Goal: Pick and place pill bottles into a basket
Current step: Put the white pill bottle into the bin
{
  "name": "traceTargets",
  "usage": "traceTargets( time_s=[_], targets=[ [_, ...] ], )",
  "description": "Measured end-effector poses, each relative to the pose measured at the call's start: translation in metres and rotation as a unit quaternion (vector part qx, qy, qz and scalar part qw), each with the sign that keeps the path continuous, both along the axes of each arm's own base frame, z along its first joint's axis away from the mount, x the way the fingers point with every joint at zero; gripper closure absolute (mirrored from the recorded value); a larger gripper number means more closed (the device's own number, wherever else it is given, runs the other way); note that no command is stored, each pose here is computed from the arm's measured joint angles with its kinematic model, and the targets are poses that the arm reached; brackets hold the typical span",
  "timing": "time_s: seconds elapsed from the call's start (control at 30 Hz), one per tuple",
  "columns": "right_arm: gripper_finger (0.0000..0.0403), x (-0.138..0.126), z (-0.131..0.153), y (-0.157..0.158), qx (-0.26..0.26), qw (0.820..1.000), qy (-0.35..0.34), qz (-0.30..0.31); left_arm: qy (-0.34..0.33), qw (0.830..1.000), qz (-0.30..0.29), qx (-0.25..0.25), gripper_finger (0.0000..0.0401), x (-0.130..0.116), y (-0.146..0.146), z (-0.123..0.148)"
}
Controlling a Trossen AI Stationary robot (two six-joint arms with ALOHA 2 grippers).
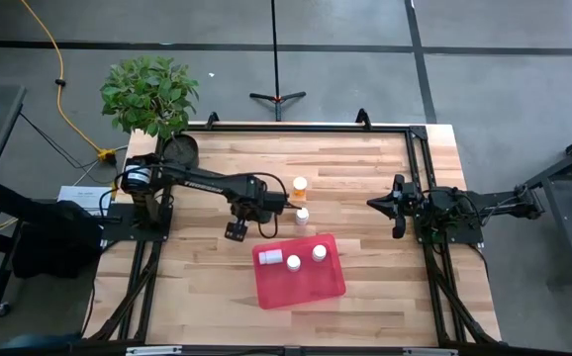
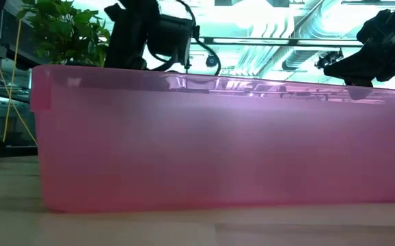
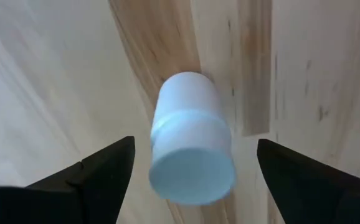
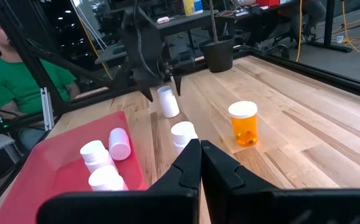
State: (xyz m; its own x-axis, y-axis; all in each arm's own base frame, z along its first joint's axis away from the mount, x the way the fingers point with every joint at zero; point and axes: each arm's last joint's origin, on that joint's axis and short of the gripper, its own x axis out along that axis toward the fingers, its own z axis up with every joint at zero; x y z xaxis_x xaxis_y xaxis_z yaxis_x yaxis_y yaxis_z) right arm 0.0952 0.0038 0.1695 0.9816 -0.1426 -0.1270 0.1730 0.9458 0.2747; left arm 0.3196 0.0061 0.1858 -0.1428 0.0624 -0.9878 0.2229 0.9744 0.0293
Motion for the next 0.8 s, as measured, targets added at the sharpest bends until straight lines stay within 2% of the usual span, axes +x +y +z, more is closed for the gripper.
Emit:
traceTargets(
  time_s=[0.1, 0.33, 0.5, 0.8],
  targets=[
    [0.0403, 0.0, 0.0, 0.0, 0.0, 1.0, 0.0, 0.0, 0.014, 1.0, 0.006, 0.001, 0.0033, -0.0049, -0.0001, -0.0064],
    [0.0403, 0.0, -0.0001, 0.0, -0.001, 1.0, 0.0, 0.0, -0.022, 1.0, 0.018, 0.002, 0.0037, 0.0015, -0.0001, -0.0086],
    [0.0403, 0.0, -0.0001, 0.0, -0.001, 1.0, 0.0, 0.0, -0.024, 1.0, 0.014, 0.004, 0.0039, 0.0018, 0.0, -0.0087],
    [0.0403, 0.0, -0.0001, 0.0, 0.0, 1.0, 0.0, 0.0, -0.033, 0.999, 0.013, 0.005, 0.0066, 0.0036, 0.0001, -0.0088]
  ],
)
